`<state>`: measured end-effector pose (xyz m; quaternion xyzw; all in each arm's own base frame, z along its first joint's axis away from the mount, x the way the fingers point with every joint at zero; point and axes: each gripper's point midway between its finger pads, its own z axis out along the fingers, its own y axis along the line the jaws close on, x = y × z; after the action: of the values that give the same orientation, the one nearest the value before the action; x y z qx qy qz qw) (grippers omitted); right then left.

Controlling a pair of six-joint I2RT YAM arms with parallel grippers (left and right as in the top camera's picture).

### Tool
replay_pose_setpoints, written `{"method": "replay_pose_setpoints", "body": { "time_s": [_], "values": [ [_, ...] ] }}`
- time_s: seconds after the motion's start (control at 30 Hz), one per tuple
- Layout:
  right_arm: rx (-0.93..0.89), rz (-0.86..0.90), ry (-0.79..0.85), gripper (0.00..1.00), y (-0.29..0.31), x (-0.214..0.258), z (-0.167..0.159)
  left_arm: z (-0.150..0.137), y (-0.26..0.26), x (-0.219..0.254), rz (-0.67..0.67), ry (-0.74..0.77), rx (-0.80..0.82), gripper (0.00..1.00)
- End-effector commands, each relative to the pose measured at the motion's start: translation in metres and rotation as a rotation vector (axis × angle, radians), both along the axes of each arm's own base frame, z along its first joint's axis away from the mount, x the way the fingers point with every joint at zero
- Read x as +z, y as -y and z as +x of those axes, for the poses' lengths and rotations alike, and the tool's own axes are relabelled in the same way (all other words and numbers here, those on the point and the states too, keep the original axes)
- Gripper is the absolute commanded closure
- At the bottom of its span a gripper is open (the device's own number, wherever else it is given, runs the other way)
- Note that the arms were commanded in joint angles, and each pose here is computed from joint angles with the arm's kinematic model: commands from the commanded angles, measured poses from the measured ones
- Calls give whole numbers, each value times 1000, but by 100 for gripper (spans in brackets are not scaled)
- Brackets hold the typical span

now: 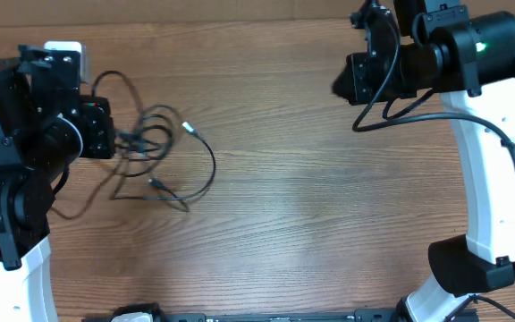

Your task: Untangle cables

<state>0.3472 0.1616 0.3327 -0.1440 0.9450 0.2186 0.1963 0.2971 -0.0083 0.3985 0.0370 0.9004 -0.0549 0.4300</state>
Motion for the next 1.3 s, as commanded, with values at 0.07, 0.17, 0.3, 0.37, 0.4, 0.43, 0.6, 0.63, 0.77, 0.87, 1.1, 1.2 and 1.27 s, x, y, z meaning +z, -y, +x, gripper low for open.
{"method": "replay_pose_setpoints", "body": {
  "time_s": [0.07, 0.17, 0.3, 0.37, 0.4, 0.43, 0.6, 0.63, 0.77, 0.87, 1.1, 1.2, 1.27],
  "values": [
    [199, 104, 106, 41, -22, 28, -16, -13, 43, 23, -129, 65, -217, 96],
    [220, 135, 105, 38, -28, 31, -18, -18, 66, 35, -257, 85, -315, 96],
    [285, 147, 115, 37, -38, 29, -21, -28, 98, 65, -437, 139, -479, 96],
    [299, 146, 99, 39, -44, 24, -22, -33, 107, 78, -487, 165, -538, 96],
    [309, 147, 84, 41, -48, 20, -23, -34, 109, 82, -505, 169, -547, 96],
    [326, 156, 72, 43, -52, 17, -25, -34, 109, 84, -518, 169, -546, 96],
    [493, 253, 61, 51, -82, 13, -39, -37, 117, 85, -544, 152, -563, 96],
    [517, 272, 65, 52, -88, 14, -41, -38, 120, 85, -545, 150, -575, 96],
    [559, 284, 95, 51, -104, 13, -38, -43, 131, 88, -548, 151, -615, 96],
    [598, 304, 89, 52, -116, 13, -46, -41, 135, 90, -545, 162, -614, 96],
    [679, 302, 103, 96, -136, 13, -63, -37, 132, 91, -544, 166, -583, 96],
    [670, 278, 122, 96, -135, 11, -58, -37, 132, 91, -545, 164, -585, 96],
    [646, 240, 139, 96, -130, 8, -50, -37, 132, 91, -545, 164, -585, 96]
  ]
}}
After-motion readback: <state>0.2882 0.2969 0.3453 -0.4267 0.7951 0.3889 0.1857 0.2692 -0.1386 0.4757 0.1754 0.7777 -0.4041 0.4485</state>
